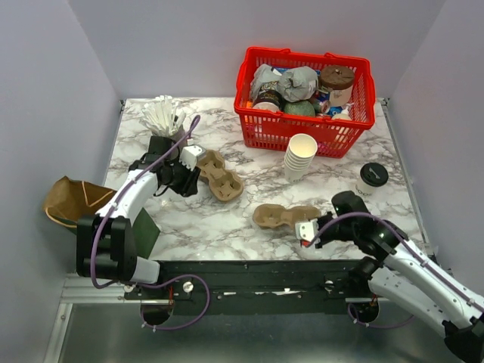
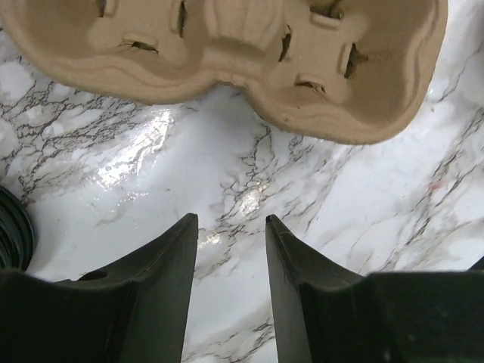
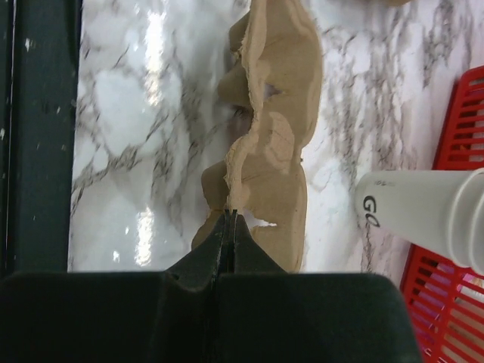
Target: Pack the takeout coffee
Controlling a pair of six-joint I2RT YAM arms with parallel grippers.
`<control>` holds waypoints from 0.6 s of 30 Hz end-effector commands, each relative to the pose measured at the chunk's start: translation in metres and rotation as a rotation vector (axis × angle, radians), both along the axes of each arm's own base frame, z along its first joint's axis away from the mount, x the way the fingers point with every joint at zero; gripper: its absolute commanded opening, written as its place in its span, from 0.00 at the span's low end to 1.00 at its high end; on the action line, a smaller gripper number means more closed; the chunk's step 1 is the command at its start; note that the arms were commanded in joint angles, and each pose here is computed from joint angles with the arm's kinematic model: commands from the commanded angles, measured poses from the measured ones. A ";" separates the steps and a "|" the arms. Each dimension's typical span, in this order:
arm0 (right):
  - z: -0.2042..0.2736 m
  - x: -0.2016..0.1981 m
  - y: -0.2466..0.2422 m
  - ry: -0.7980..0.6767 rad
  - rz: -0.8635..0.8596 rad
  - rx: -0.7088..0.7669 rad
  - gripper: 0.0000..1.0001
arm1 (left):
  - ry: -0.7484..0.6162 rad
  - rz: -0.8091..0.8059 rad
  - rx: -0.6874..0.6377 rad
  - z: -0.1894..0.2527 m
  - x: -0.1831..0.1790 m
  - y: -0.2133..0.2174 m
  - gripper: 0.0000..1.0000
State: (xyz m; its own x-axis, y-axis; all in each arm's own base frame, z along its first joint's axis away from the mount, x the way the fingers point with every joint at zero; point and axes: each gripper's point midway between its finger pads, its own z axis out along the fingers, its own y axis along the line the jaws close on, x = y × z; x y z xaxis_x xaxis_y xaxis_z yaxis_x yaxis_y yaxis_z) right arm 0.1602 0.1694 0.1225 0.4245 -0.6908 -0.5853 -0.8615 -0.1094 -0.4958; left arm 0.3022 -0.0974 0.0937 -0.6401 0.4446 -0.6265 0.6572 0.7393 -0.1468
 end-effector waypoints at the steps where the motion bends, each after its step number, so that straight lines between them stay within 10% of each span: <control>1: -0.026 -0.012 -0.031 -0.091 0.068 -0.155 0.00 | -0.072 -0.199 0.095 -0.011 -0.013 0.002 0.49; 12: -0.038 -0.037 -0.076 -0.199 0.078 -0.260 0.04 | -0.077 -0.272 0.155 -0.036 -0.015 -0.008 0.49; 18: -0.032 -0.039 -0.083 -0.248 0.058 -0.249 0.65 | -0.078 -0.266 0.199 -0.048 0.003 -0.011 0.49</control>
State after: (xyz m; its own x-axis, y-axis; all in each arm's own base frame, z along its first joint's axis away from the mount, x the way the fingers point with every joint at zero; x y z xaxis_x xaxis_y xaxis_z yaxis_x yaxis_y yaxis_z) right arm 0.1257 0.0986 0.0964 0.5843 -0.7480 -0.3149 -0.7031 -0.2728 -0.6566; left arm 0.2840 -0.1074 0.0517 -0.4751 0.6781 -0.5608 0.8275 0.5611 -0.0226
